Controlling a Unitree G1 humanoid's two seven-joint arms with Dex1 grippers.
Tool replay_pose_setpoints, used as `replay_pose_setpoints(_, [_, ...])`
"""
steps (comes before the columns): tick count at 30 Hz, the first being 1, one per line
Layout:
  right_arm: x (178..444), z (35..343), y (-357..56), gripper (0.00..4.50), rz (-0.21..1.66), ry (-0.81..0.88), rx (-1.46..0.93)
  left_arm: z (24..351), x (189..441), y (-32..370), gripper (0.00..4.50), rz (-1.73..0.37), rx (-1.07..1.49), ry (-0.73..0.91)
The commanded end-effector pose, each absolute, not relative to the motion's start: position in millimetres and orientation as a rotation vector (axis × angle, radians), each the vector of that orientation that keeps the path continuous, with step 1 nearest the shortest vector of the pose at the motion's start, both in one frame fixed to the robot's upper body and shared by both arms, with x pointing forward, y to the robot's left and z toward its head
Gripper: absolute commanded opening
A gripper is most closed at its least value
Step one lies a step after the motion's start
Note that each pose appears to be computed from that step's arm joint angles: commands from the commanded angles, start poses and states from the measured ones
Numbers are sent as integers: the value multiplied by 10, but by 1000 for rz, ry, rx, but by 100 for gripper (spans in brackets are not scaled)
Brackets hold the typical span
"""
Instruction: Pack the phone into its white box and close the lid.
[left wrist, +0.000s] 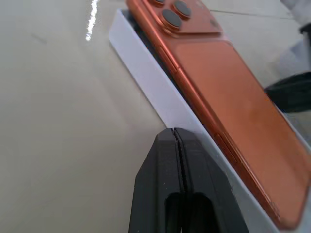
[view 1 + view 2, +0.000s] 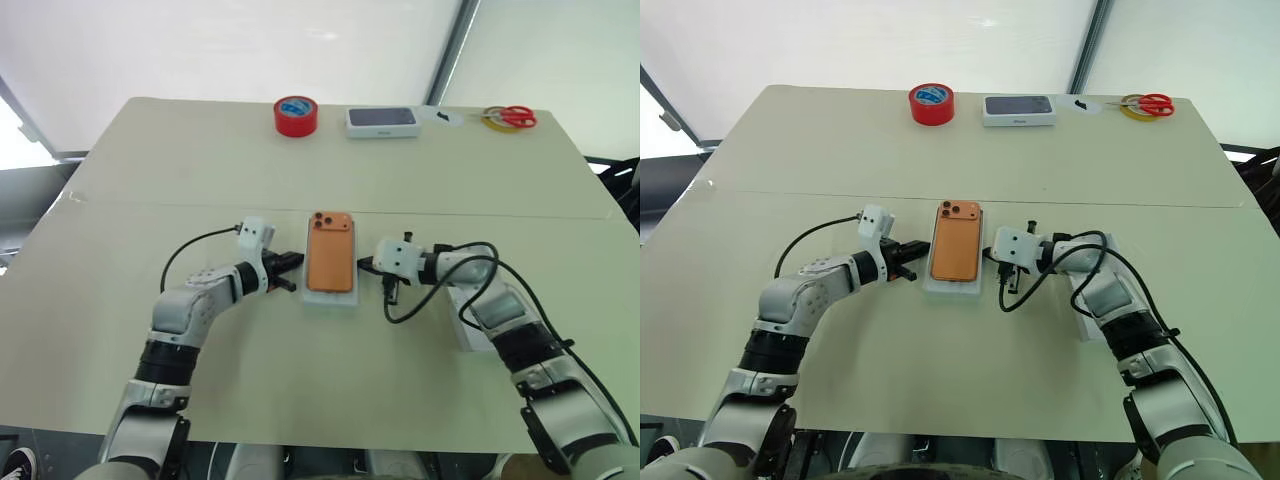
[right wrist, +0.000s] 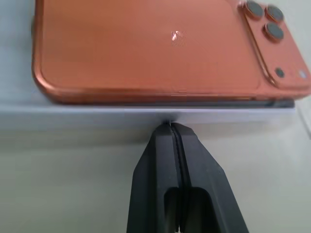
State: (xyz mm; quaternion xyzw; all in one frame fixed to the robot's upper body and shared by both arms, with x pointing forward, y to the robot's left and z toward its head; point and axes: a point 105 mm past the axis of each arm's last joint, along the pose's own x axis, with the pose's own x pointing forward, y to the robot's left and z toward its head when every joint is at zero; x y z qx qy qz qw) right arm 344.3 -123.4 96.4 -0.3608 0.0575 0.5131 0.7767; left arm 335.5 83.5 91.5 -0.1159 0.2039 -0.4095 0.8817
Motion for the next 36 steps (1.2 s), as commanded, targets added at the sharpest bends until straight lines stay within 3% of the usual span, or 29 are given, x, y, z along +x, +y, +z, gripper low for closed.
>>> replay_pose_setpoints(1, [3315, 1172, -1134, 0, 1178, 48, -767, 1058, 3181, 589, 4, -1010, -252, 386])
replay_pose_setpoints(5, [3369, 1126, -1209, 0, 1130, 63, -843, 900, 3347, 758, 4, -872, -190, 398])
replay_pose_setpoints(11, [3611, 1186, -1165, 0, 1010, 7, -899, 992, 3583, 781, 4, -784, -172, 315])
replay_pose_setpoints(22, [3544, 1136, -1186, 0, 1071, 35, -874, 913, 3429, 728, 4, -844, -153, 336])
replay_pose_setpoints(28, [3263, 1092, -1213, 0, 1201, 71, -842, 956, 3218, 474, 4, -991, -196, 359])
replay_pose_setpoints(36, [3273, 1176, -1527, 0, 1109, 109, -897, 946, 3017, -9, 4, -1171, -166, 369])
